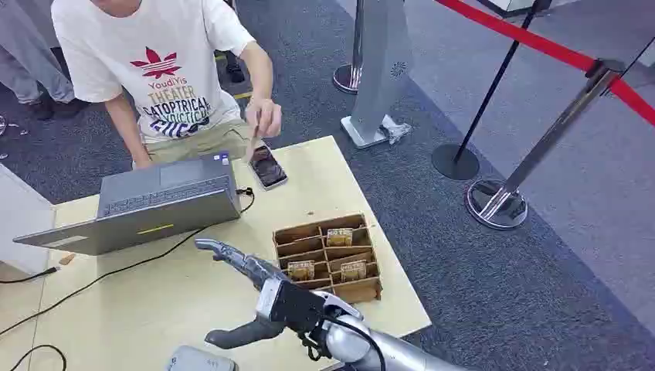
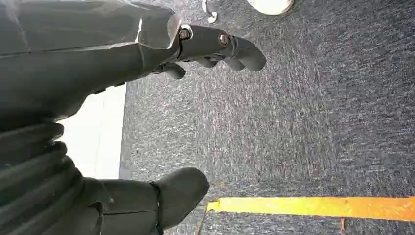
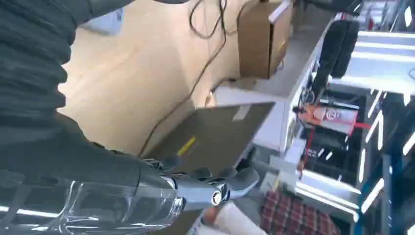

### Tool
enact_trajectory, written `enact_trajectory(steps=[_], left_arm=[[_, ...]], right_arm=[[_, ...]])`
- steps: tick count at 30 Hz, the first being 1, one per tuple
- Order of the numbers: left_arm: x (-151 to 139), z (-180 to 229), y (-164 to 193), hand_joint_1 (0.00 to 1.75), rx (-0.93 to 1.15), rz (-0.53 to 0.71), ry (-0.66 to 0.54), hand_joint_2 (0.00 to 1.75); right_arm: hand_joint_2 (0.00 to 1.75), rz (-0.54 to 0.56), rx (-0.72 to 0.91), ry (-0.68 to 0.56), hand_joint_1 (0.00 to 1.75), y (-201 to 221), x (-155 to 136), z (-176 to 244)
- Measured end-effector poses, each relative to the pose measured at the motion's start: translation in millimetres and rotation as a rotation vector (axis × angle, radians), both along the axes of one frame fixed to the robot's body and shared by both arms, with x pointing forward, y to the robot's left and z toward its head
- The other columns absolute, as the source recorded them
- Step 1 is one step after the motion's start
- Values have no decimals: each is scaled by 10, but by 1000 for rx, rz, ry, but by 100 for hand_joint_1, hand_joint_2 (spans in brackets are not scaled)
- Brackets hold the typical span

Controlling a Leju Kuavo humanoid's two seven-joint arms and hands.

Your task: Pass the card to the sensor for recognition and then transmit it.

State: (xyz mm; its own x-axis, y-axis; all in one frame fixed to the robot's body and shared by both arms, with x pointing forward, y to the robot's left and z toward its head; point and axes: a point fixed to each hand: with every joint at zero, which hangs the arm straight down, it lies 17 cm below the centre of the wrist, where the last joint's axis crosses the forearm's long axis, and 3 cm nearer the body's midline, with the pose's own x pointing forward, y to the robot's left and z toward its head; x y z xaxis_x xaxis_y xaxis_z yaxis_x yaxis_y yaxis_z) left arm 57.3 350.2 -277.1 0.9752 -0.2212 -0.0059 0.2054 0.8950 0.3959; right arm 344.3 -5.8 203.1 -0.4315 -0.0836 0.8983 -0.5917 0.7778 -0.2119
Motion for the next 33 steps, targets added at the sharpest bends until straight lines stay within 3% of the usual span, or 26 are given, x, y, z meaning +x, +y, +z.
enact_trajectory(steps=[7, 27, 33], left_arm=[[41, 4, 0, 0, 1, -15, -7, 175], [55, 6, -3, 0, 0, -6, -10, 175], [108, 12, -2, 0, 2, -25, -12, 175]], right_arm=[[175, -260, -135, -387, 0, -192, 103, 391], [175, -283, -132, -435, 0, -181, 91, 501], [175, -436, -207, -701, 0, -210, 70, 804]])
